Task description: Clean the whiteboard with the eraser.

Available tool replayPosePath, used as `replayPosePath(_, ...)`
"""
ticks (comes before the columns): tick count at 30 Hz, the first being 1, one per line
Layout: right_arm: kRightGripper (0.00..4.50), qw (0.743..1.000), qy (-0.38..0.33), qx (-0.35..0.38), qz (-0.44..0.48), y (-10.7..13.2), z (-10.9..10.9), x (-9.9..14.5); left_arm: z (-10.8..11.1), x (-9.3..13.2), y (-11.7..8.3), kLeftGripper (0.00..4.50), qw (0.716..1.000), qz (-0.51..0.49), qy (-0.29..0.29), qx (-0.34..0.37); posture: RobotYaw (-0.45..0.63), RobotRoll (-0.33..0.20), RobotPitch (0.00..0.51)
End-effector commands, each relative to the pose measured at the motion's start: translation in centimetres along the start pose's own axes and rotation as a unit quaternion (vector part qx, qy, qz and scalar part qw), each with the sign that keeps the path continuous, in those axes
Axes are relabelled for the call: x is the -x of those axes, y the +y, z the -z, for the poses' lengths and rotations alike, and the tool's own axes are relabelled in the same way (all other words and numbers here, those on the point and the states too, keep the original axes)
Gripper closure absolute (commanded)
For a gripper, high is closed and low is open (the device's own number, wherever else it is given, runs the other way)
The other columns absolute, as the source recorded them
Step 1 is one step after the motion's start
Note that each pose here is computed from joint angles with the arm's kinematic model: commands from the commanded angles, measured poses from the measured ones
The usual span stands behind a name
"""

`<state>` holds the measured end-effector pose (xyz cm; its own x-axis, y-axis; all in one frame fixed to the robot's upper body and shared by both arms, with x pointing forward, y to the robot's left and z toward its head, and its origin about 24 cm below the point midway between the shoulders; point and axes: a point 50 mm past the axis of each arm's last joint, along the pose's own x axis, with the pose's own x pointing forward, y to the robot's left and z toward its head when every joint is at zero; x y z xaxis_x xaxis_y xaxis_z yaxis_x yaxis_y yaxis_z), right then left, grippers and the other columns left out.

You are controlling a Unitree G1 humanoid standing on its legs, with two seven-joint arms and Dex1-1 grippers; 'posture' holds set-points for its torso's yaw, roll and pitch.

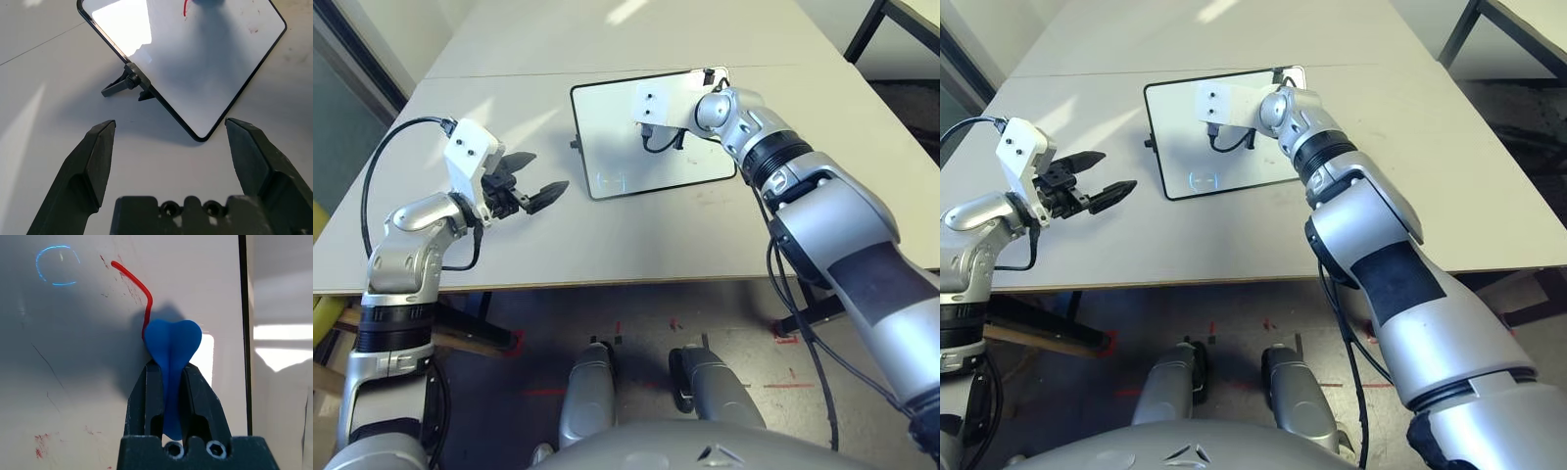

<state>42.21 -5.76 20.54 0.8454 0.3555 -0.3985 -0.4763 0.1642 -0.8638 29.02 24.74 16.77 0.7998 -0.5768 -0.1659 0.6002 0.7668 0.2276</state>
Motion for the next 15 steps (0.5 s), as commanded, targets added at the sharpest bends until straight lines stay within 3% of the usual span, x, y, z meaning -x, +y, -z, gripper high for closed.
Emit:
replayPosePath(1, 4.25, 1.000, -0.007, 0.005, -0.024, 1.5, -0.6, -0.6, 0.0, 0.4, -0.1, 0.00, 1.000, -0.002, 0.003, 0.001, 0.12, 0.000, 0.128)
replayPosePath(15, 4.25, 0.998, -0.041, 0.013, -0.040, 2.8, -3.1, -1.1, 0.2, 0.7, -0.1, 0.00, 1.000, -0.007, 0.006, 0.004, 0.13, 0.000, 0.133)
